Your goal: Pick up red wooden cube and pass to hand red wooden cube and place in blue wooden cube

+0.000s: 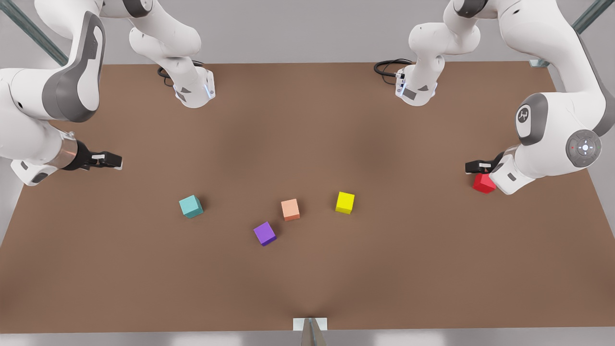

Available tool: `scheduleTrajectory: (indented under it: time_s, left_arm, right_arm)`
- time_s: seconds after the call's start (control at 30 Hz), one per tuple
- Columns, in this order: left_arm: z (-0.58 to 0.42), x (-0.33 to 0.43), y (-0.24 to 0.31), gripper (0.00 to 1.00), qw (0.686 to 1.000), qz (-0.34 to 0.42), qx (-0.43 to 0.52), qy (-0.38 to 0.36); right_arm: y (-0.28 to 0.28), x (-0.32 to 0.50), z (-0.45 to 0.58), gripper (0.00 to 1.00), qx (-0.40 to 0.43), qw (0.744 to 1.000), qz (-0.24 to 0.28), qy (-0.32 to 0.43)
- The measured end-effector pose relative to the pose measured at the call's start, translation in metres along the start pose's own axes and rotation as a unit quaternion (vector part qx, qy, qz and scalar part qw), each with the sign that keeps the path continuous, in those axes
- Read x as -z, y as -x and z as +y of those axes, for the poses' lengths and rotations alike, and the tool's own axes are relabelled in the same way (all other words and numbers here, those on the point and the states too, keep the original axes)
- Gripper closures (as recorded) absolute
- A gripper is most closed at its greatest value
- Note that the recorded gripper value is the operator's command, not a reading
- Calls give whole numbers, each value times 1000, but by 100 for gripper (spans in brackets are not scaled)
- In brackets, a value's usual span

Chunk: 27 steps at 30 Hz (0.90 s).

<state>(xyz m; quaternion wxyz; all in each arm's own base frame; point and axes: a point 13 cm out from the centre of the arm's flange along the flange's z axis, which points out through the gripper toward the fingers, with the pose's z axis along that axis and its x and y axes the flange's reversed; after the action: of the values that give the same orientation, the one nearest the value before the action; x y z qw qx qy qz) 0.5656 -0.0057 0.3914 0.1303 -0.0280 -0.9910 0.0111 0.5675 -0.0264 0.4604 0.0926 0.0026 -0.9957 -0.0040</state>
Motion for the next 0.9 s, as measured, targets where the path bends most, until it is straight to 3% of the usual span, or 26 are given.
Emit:
scheduleTrajectory:
  time_s: [0.1, 0.3, 0.53, 0.9]
  left_arm:
    - [7, -8, 3, 0, 1000, 4, 3, 1]
    - [147, -166, 1, 0, 997, 48, 52, -14]
    - [188, -251, 0, 0, 999, 8, -48, 2]
    - [211, -286, 9, 0, 976, -21, -213, 27]
  right_arm:
    - [2, -1, 1, 0, 2, 1000, -2, 0]
    - [7, -5, 5, 0, 8, 1000, -1, -1]
    - [11, -13, 14, 0, 18, 1000, 3, -7]
    - [10, -16, 16, 0, 21, 1000, 9, -8]
